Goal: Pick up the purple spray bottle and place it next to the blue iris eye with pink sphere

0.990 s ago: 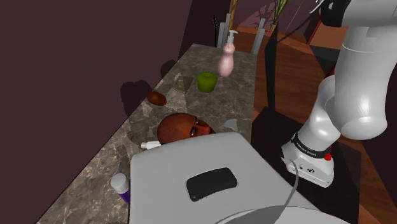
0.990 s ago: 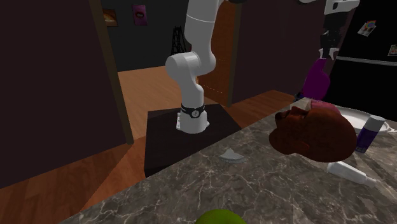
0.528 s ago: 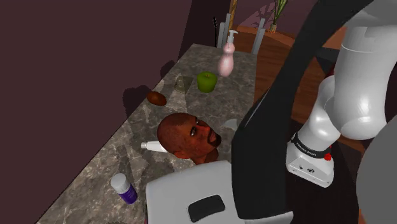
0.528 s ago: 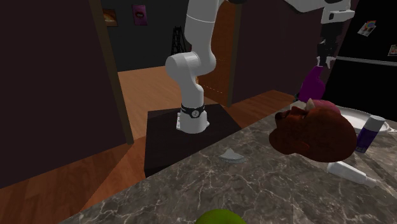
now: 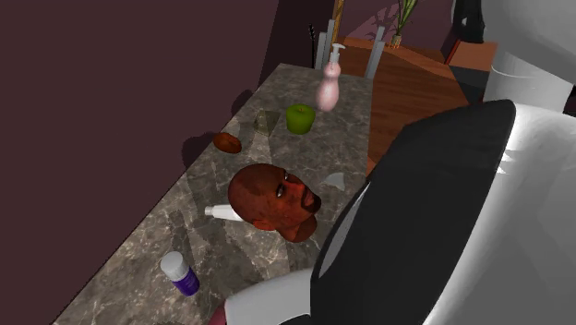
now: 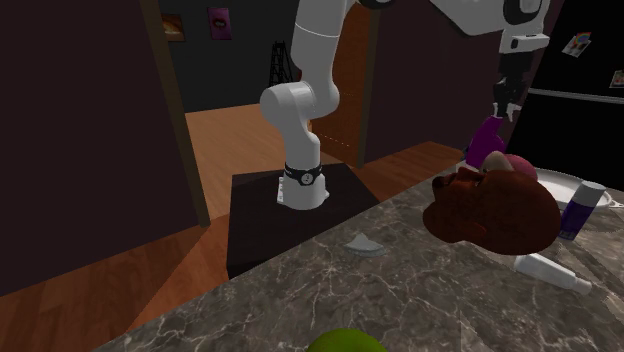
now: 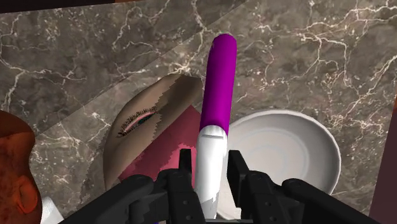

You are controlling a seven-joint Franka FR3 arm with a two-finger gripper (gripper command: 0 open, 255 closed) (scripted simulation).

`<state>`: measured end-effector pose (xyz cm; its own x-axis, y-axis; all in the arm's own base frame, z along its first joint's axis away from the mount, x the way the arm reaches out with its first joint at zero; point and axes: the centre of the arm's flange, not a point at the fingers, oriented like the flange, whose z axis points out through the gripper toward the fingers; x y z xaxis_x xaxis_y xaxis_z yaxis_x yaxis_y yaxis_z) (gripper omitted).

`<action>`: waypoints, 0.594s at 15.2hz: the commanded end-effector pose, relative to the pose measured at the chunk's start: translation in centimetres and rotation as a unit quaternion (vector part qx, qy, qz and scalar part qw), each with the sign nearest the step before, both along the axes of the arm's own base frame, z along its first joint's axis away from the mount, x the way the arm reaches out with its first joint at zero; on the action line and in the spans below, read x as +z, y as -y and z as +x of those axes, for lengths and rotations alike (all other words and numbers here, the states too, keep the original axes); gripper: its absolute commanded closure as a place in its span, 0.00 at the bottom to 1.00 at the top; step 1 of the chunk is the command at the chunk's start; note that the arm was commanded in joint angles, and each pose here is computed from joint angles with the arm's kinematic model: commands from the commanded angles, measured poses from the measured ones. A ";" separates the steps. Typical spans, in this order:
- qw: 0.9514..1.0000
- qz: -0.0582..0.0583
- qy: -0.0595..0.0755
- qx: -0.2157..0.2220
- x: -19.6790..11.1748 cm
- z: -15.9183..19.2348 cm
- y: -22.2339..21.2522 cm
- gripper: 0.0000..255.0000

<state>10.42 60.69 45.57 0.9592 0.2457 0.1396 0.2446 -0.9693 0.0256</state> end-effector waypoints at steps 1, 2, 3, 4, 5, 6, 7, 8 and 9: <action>1.000 -0.003 0.000 -0.001 -1.4 0.3 0.2 1.00; 1.000 -0.003 0.000 -0.001 -1.9 0.3 0.2 1.00; 1.000 -0.003 0.000 -0.001 -2.4 0.3 0.2 1.00; 1.000 -0.003 0.000 -0.001 -2.4 0.3 0.2 1.00; 1.000 -0.003 0.000 -0.001 -2.4 0.3 0.2 1.00; 1.000 -0.003 0.000 -0.001 -2.4 0.3 0.2 1.00; 1.000 -0.003 0.000 -0.001 -2.4 0.3 0.2 1.00; 1.000 -0.003 0.000 -0.001 -2.4 0.3 0.2 1.00; 1.000 -0.003 0.000 -0.001 -2.4 0.3 0.2 1.00</action>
